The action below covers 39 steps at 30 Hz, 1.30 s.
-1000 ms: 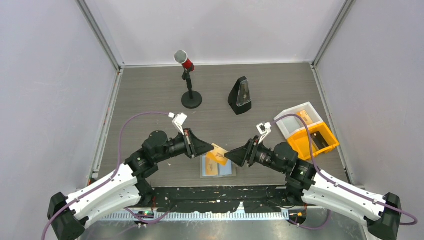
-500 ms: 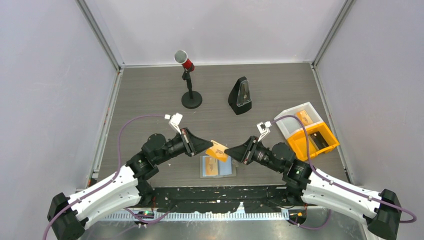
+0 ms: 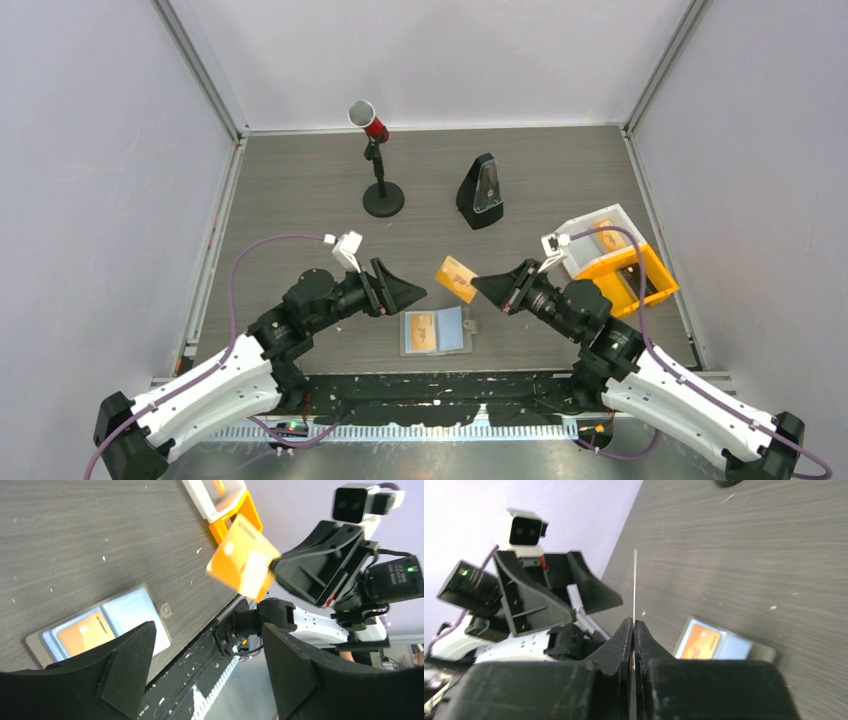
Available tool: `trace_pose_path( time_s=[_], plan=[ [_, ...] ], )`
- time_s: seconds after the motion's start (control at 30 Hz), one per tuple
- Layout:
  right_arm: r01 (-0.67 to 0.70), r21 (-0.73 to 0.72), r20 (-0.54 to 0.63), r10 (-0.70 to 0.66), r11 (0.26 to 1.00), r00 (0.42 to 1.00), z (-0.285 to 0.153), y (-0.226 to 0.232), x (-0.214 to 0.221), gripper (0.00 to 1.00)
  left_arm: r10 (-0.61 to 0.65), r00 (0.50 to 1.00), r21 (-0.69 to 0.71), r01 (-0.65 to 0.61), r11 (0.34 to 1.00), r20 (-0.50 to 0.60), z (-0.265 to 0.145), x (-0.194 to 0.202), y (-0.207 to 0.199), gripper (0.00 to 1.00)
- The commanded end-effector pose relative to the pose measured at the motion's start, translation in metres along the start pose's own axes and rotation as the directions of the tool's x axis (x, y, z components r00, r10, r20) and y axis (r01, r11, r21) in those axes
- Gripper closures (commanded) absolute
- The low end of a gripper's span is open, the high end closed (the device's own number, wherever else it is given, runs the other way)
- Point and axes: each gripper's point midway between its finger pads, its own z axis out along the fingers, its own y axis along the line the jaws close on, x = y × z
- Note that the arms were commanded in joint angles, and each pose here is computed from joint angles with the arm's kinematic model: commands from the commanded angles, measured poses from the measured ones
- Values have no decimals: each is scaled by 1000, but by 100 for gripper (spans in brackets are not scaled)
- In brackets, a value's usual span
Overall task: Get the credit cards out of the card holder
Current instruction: Place the credit card in the storage box.
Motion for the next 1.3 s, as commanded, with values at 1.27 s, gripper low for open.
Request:
trace_pose_path(
  time_s=[1.27],
  plan=[
    [-96,793,137,-22,602,990,-110,-243,-253,95,398,857,-291,-492,820,-328,-80,-9,34,1]
  ],
)
